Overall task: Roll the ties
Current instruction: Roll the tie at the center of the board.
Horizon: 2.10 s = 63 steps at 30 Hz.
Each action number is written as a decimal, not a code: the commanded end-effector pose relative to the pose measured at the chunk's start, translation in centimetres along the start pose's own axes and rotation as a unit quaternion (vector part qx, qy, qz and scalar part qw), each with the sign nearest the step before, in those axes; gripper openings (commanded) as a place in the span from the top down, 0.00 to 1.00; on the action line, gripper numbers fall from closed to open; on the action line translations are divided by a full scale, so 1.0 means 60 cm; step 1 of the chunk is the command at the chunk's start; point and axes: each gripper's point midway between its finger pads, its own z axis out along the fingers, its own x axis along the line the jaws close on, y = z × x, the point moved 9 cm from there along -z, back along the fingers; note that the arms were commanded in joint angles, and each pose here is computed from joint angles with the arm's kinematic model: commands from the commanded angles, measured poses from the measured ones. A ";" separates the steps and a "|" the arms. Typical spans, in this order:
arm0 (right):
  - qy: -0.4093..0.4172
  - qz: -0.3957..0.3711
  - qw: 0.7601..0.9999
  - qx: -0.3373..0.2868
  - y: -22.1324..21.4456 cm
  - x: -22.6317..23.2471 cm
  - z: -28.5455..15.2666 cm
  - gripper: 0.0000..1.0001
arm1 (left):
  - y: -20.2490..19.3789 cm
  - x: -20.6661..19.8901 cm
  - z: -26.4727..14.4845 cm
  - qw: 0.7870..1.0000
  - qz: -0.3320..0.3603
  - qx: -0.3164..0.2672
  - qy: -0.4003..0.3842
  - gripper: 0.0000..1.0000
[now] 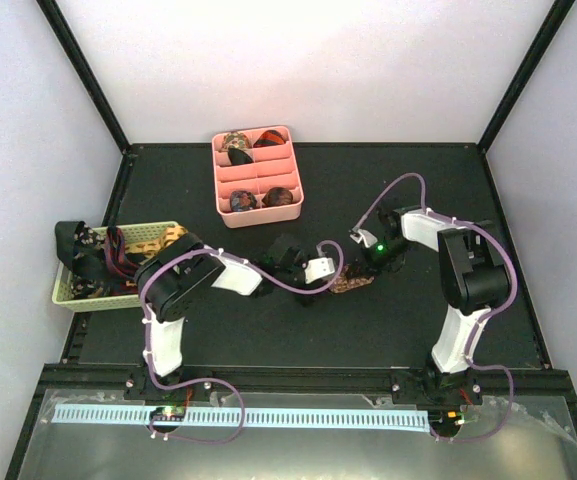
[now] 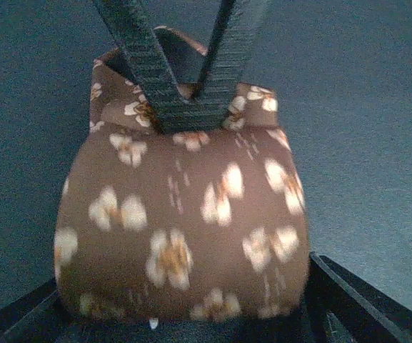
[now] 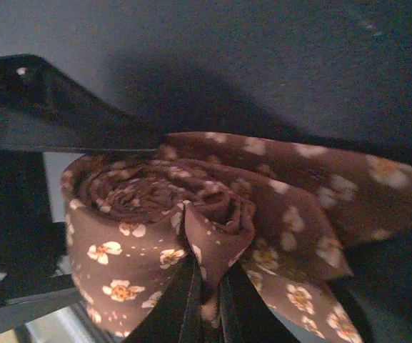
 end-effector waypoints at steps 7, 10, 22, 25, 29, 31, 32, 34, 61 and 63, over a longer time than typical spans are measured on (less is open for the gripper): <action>-0.122 0.008 0.992 -0.003 0.009 -0.048 0.017 0.98 | 0.032 -0.005 -0.010 0.996 -0.009 -0.085 -0.031 0.17; -0.120 0.014 0.993 0.001 0.016 -0.052 0.024 0.99 | 0.046 0.007 0.009 0.995 -0.032 -0.090 -0.024 0.17; -0.101 0.034 0.994 0.014 0.017 -0.057 0.037 0.98 | 0.061 0.014 0.067 0.993 -0.086 -0.084 0.008 0.27; -0.098 0.037 0.994 0.012 0.015 -0.055 0.035 0.99 | 0.045 0.016 0.074 0.994 -0.095 -0.056 0.019 0.47; -0.091 0.036 0.995 0.003 0.015 -0.048 0.020 0.98 | 0.013 0.007 0.063 0.996 -0.084 -0.004 0.028 0.53; -0.081 0.037 0.996 -0.004 0.016 -0.048 0.009 0.96 | -0.008 -0.001 0.056 0.997 -0.075 0.019 0.028 0.53; -0.078 0.036 0.996 -0.005 0.015 -0.046 0.004 0.95 | -0.018 -0.004 0.053 0.997 -0.073 0.031 0.026 0.54; -0.072 0.036 0.997 -0.005 0.016 -0.044 -0.005 0.87 | -0.036 -0.009 0.050 0.996 -0.072 0.055 0.019 0.56; 0.024 0.044 0.998 0.028 0.020 -0.047 -0.015 0.44 | -0.056 -0.010 0.053 0.992 -0.051 0.116 -0.004 0.60; 0.061 0.044 0.997 0.030 0.015 -0.036 -0.014 0.47 | -0.055 -0.010 0.054 0.992 -0.050 0.116 -0.003 0.59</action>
